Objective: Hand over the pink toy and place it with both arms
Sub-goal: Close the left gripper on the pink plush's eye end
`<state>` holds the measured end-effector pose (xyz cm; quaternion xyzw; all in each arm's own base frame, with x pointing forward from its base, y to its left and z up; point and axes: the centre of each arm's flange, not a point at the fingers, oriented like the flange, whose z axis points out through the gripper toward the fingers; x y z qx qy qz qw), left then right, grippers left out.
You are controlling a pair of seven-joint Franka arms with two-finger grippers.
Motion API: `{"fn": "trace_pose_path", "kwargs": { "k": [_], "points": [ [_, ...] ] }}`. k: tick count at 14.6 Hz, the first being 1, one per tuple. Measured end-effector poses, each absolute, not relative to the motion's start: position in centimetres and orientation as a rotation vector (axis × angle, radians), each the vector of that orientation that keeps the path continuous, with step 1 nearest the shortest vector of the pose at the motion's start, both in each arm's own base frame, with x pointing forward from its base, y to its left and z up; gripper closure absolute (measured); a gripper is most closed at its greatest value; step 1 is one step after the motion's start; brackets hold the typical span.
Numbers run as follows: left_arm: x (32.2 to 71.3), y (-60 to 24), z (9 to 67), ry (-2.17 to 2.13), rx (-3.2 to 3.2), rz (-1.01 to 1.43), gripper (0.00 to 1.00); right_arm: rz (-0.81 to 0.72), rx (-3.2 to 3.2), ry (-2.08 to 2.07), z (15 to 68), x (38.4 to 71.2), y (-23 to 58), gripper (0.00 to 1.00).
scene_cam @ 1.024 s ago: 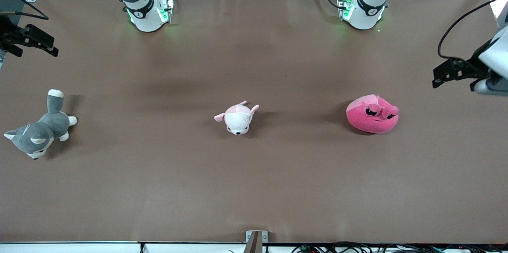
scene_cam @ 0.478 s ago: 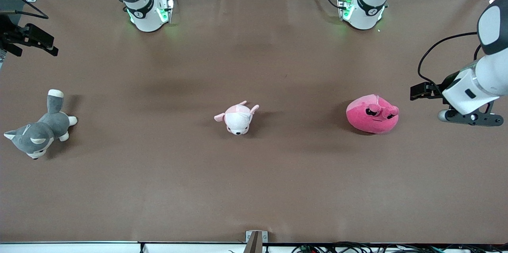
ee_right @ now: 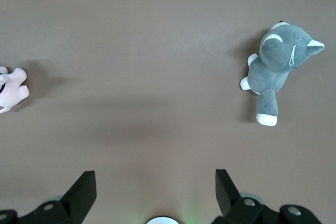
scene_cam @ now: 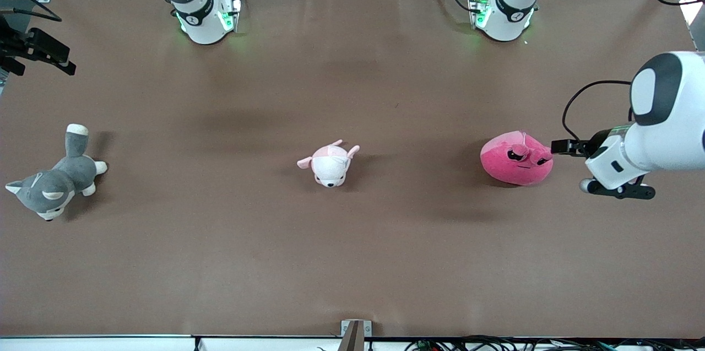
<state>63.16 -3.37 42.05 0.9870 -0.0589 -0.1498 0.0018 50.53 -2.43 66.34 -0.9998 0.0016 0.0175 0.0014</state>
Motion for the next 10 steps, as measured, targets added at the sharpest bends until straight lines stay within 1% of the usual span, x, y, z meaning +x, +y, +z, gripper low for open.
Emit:
{"fn": "trace_pose_path", "kwargs": {
  "k": [4, 10],
  "points": [
    [63.5, -3.7, 38.3, -0.162, 3.085, -0.557, 0.02, 0.061, -3.138, 0.009, 66.1, 50.7, -2.6, 0.00],
    [63.3, -4.1, 34.9, -0.164, 3.068, -0.646, 0.03, 0.060, -3.139, 0.010, 65.9, 50.9, -2.6, 0.00]
  ]
}}
